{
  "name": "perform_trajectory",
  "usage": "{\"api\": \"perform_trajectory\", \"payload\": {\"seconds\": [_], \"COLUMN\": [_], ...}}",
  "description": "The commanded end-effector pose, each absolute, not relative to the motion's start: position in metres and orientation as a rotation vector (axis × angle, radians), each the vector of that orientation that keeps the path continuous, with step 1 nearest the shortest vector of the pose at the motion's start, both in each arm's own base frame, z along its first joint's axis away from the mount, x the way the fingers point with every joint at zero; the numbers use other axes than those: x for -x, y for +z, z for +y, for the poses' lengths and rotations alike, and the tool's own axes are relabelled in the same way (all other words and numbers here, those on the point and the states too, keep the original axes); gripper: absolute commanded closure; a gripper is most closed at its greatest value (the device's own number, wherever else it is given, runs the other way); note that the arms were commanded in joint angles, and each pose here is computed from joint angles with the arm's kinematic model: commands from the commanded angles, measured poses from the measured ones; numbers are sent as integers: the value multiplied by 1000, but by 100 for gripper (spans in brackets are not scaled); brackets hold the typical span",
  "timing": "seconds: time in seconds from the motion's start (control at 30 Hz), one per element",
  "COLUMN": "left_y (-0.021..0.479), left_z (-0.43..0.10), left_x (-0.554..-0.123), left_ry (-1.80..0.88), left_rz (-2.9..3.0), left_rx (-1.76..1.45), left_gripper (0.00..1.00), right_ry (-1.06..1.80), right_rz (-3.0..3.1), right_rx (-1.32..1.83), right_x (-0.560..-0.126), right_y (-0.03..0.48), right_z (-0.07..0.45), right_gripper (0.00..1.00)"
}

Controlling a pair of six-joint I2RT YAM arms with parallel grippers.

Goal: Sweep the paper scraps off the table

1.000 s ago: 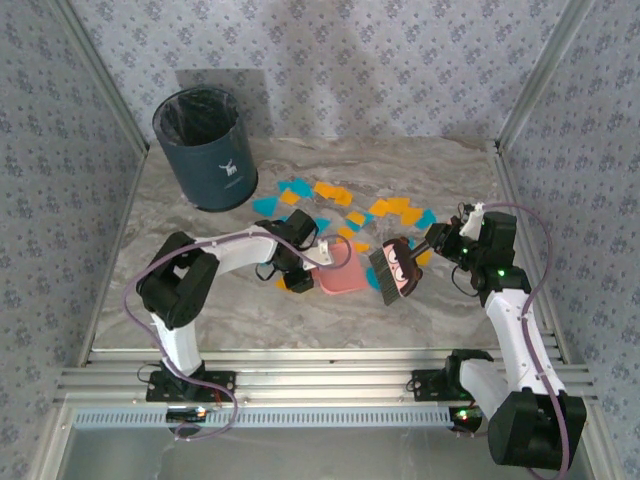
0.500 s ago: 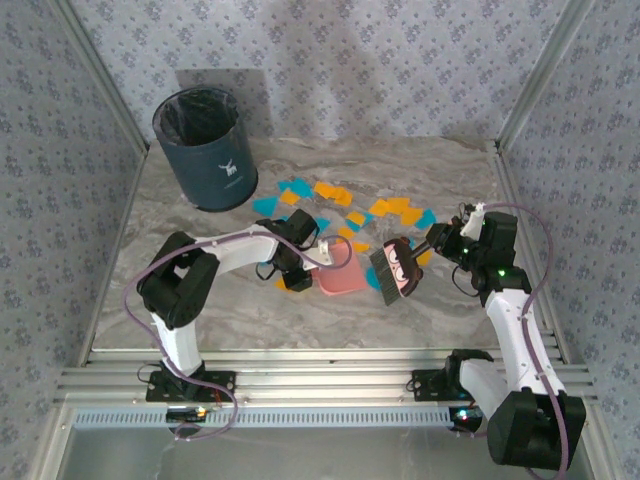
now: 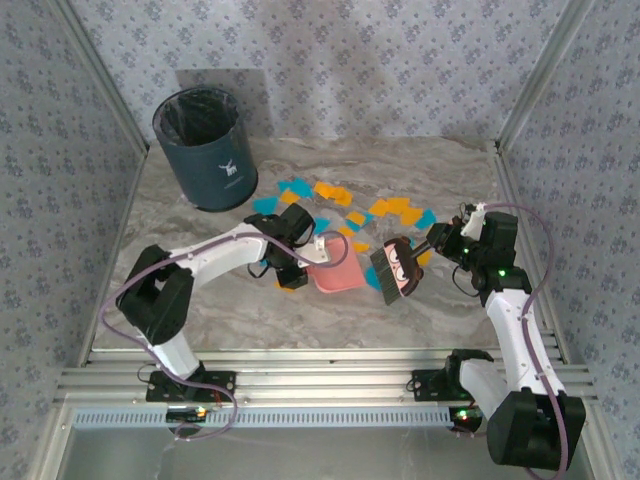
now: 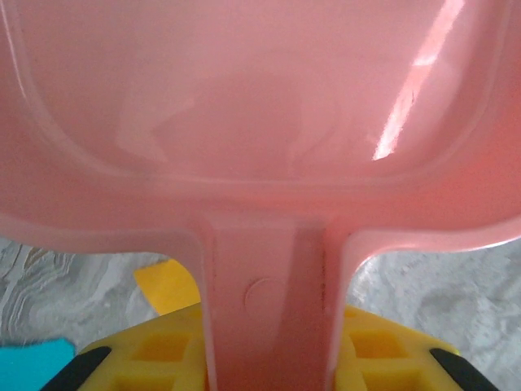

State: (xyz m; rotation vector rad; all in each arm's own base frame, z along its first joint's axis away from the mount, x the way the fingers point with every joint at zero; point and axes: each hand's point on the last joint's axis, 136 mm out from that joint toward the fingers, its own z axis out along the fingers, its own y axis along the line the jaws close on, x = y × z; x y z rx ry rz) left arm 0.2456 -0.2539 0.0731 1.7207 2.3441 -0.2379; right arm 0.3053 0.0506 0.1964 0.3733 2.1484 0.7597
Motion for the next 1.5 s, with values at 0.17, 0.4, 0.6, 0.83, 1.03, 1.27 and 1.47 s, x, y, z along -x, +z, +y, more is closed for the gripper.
{"api": "perform_trajectory", "payload": {"seconds": [0.17, 0.4, 0.6, 0.83, 1.03, 1.27, 1.47], "left_y": [114, 141, 146, 143, 133, 125, 127], "left_z": [-223, -204, -197, -201, -202, -207, -208], "left_x": [-226, -209, -197, -188, -193, -195, -192], "left_ry": [-88, -82, -101, -165, -94, -90, -108], "left_rz": [2348, 2368, 2493, 2520, 2491, 2448, 2413], "left_rx": [-1723, -1714, -1686, -1724, -1790, -1832, -1838], "left_gripper": [100, 100, 100, 100, 100, 100, 100], "right_ry": [803, 834, 840, 727, 528, 341, 285], "right_rz": [2078, 2090, 2114, 2144, 2194, 2192, 2173], "right_rx": [-350, -313, -291, -346, -443, -477, -462], "right_x": [-327, -349, -363, -372, -360, -341, -332], "right_y": [216, 213, 199, 178, 157, 160, 171], "right_z": [55, 69, 81, 68, 46, 30, 30], "right_gripper": [100, 100, 100, 100, 100, 100, 100]}}
